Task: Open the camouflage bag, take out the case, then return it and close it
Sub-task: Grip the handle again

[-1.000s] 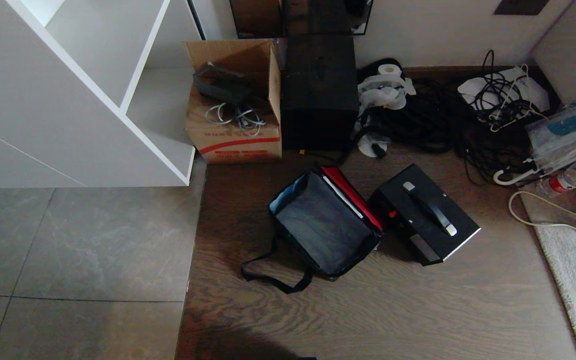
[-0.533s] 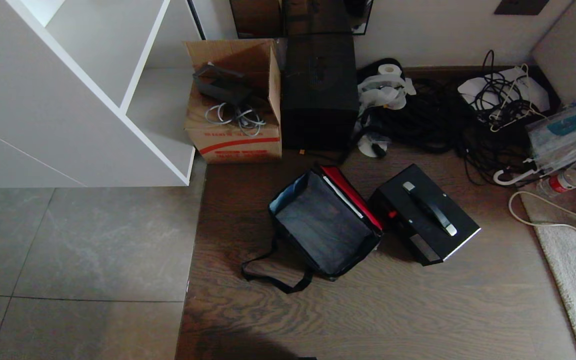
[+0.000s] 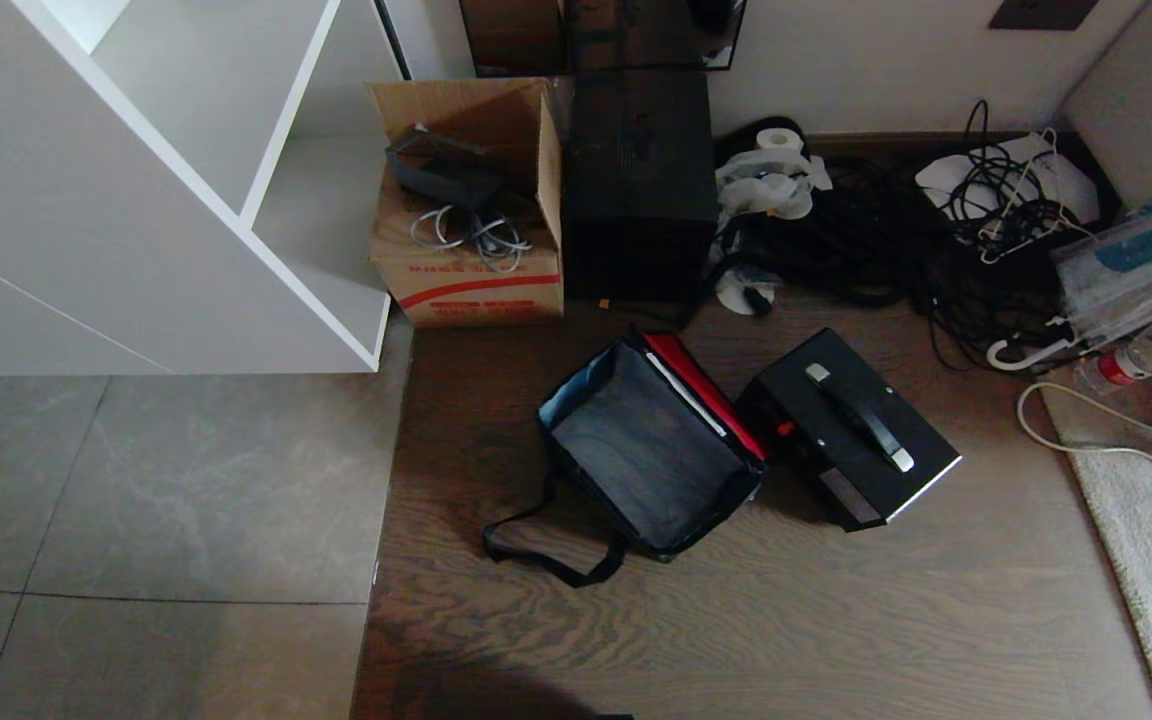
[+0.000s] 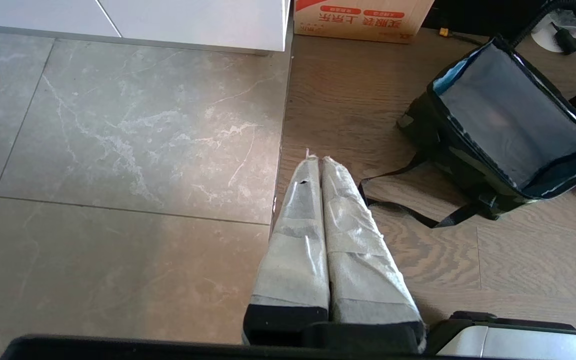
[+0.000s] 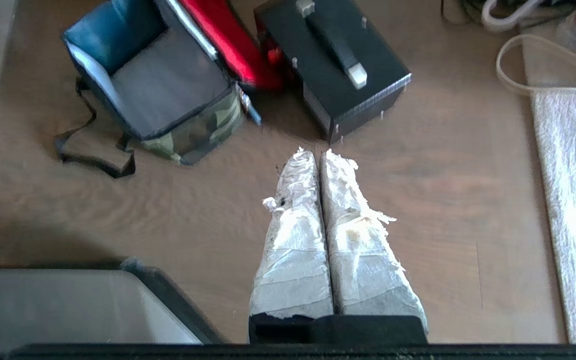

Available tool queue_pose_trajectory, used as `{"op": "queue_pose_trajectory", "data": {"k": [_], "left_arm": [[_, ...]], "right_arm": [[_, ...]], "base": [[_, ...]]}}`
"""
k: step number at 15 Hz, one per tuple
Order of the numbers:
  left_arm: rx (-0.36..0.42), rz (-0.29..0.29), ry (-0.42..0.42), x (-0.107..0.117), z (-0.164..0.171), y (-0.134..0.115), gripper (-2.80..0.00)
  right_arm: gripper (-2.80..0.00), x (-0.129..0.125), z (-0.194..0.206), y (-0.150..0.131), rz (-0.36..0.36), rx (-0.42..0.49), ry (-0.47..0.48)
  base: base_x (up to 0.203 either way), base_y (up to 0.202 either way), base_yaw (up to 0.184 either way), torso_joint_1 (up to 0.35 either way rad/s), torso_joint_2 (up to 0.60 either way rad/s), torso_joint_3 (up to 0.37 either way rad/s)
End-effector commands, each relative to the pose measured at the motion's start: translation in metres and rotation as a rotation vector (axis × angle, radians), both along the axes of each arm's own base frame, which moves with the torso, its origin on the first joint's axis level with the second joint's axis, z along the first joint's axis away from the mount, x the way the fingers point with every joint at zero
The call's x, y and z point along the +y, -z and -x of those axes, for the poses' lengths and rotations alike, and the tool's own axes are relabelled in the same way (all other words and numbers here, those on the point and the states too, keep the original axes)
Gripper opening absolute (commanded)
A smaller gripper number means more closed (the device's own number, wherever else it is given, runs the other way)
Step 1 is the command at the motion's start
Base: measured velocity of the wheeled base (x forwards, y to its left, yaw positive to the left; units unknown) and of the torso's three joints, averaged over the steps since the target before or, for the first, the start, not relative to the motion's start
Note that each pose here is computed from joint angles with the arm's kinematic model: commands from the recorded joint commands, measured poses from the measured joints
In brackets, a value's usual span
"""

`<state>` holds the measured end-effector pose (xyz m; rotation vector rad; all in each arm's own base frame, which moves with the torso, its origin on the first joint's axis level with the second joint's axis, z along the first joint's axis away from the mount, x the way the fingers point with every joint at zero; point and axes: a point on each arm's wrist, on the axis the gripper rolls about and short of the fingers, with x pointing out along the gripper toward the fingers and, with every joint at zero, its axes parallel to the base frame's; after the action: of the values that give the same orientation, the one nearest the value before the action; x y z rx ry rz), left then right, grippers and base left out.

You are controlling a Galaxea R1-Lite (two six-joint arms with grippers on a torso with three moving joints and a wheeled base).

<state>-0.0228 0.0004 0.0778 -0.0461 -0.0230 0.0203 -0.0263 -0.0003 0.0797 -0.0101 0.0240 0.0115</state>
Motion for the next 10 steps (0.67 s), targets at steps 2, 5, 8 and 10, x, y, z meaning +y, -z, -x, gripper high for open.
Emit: {"op": "queue_pose_trajectory", "data": {"k": [2,5,8,10], "left_arm": [[0.01,0.0,-0.001,0.0,-0.001,0.003,-2.8],[0.01,0.0,-0.001,0.0,-0.001,0.003,-2.8],[0.01,0.0,-0.001,0.0,-0.001,0.003,-2.8],[0.01,0.0,-0.001,0.0,-0.001,0.003,-2.8]], "right_arm": [[-2.8,0.0,0.023,-0.046,-0.065,0.028,-0.013],[-2.8,0.001,-0.001,-0.086,-0.172,0.272,-0.064],[-2.8,0.007,-0.077,-0.133,-0.291,0.476,-0.085],[-2.8,0.014,-0.149,-0.155,-0.378,0.562,-0.062]], "base": [[0.0,0.0,0.0,0.0,0.0,0.0],[0.0,0.0,0.0,0.0,0.0,0.0],[0.0,0.0,0.0,0.0,0.0,0.0],[0.0,0.0,0.0,0.0,0.0,0.0]]}}
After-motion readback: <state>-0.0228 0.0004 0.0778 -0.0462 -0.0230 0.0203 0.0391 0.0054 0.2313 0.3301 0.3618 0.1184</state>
